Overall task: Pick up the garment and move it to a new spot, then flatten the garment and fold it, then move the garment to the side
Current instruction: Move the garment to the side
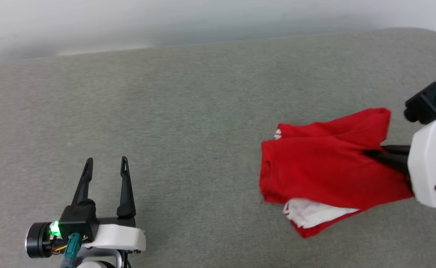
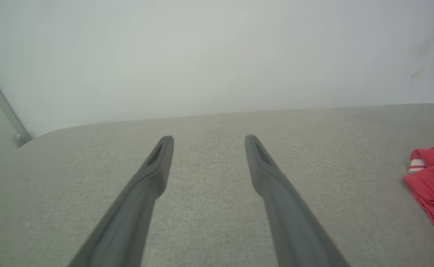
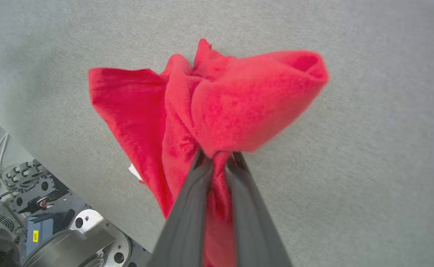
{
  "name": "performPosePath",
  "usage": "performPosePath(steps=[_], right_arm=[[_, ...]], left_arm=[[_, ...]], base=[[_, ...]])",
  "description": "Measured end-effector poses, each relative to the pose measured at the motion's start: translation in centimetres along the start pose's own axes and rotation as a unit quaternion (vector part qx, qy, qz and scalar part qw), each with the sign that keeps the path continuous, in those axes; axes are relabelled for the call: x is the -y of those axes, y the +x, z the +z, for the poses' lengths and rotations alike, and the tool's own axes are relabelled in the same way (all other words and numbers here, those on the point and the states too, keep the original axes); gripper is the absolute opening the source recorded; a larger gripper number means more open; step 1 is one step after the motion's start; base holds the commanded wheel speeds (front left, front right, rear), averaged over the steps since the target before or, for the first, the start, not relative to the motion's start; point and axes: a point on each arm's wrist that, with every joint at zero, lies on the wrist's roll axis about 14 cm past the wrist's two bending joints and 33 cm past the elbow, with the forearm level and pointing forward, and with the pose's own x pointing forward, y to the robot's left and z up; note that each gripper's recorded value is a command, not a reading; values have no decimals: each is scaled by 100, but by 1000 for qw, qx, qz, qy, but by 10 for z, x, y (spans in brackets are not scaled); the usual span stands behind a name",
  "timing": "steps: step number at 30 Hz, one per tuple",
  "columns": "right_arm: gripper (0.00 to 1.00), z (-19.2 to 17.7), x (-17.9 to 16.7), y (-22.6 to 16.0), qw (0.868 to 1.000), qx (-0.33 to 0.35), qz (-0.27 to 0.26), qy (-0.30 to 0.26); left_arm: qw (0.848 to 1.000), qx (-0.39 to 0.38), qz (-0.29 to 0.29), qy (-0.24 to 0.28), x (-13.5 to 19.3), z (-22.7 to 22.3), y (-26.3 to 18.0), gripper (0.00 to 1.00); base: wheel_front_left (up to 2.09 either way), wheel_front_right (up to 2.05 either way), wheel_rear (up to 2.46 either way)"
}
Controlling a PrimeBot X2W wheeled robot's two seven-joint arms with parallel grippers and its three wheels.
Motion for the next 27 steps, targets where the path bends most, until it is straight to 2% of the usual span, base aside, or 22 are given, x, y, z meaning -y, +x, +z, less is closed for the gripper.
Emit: performPosePath(steps=[6,9,12,18,22,27], right_arm=[[0,-19,67,-25,993,-29,-113,-21],[0,-31,103,-32,986,-39,-162,-9],[0,-44,142,-43,975,-54,-217,5],[0,-66,213,-63,944,-87,-319,19],[0,-76,248,-70,924,-97,-367,41],[0,-87,264,-52,917,-97,-382,66]], left_arm=[[999,0,-39,-9,26,-11,26,100],[998,-3,-55,-9,35,-20,39,100],[998,-7,-66,-10,42,-30,51,100],[996,-17,-82,-14,51,-52,67,100],[996,-27,-79,-13,48,-66,73,100],[996,-40,-74,-10,43,-79,74,100]], base=[[0,0,0],[0,0,0],[0,0,0],[0,0,0],[0,0,0],[0,0,0]])
